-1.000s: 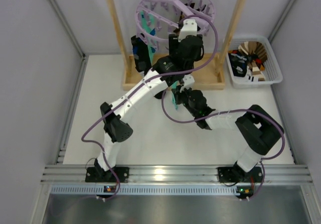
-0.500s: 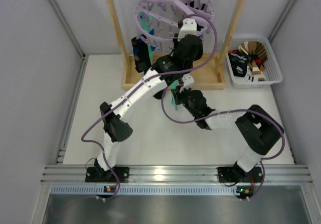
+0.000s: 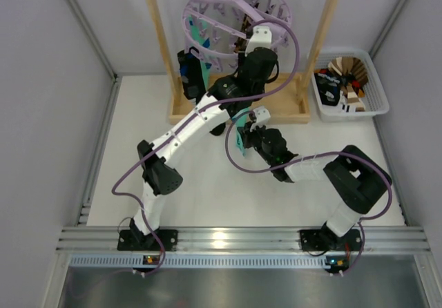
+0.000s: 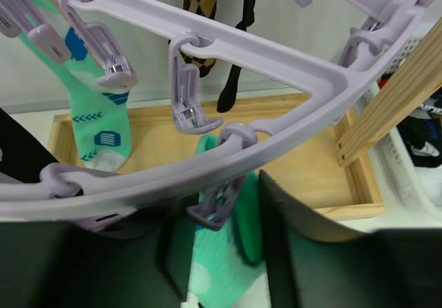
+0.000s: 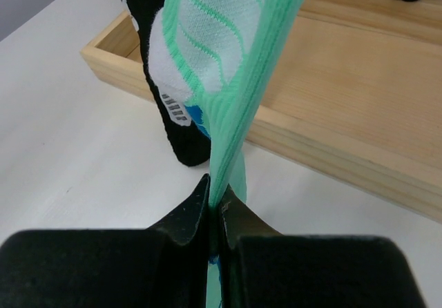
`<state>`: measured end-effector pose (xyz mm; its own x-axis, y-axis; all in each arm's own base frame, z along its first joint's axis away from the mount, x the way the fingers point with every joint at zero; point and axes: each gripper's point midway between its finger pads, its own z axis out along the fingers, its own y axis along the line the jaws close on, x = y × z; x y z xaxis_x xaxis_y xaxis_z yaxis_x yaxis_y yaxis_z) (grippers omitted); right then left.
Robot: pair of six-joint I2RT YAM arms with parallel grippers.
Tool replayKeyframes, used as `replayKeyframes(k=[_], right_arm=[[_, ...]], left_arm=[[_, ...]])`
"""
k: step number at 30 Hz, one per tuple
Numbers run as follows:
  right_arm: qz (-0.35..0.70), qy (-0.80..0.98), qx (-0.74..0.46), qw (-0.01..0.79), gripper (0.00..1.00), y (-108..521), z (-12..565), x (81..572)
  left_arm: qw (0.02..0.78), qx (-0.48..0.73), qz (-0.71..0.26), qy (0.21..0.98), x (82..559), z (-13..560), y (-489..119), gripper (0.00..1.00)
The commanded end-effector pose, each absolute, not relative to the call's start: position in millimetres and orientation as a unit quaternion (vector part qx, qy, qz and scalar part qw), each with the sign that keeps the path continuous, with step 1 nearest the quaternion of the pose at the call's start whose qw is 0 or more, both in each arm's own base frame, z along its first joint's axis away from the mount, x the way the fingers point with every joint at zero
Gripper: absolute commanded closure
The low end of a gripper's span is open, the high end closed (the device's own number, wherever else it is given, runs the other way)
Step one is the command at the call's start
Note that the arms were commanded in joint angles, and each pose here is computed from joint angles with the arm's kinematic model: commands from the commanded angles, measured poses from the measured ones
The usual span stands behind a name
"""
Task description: Remove the socks clipped to the hanger
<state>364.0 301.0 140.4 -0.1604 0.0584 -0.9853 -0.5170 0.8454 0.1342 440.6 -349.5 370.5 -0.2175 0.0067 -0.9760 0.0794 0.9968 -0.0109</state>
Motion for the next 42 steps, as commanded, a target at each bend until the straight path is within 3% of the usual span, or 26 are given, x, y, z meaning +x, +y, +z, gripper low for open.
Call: replayKeyframes(k=[1,3,12,20,40,42], right_arm=[[0.264,0.701,-0.153,0.645,1.0,311,164,352],[0.265,0.7,-0.153,0.646,1.0,311,167,352],[0.26,0.704,-0.159,0.641,1.0,316,168,356],[0.269,0.703,-0.162,0.638,1.0,321,169,356],[0.254,0.695,-0.179,0.648,1.0,327,178,350],[0.251,0.695,-0.183,0.648,1.0,330,177,350]], left_arm=[[0.672,-0.023,-0.075,0.736,434,443,-323,0.52],[0.671,-0.021,-0.078,0.737,434,442,-325,0.45],[0.665,-0.036,-0.136,0.733,417,456,-326,0.41],[0.678,-0.057,-0.107,0.725,416,464,-311,0.32],[0.673,-0.071,0.0,0.736,441,428,-295,0.34],[0.673,-0.07,0.003,0.736,442,428,-294,0.39]])
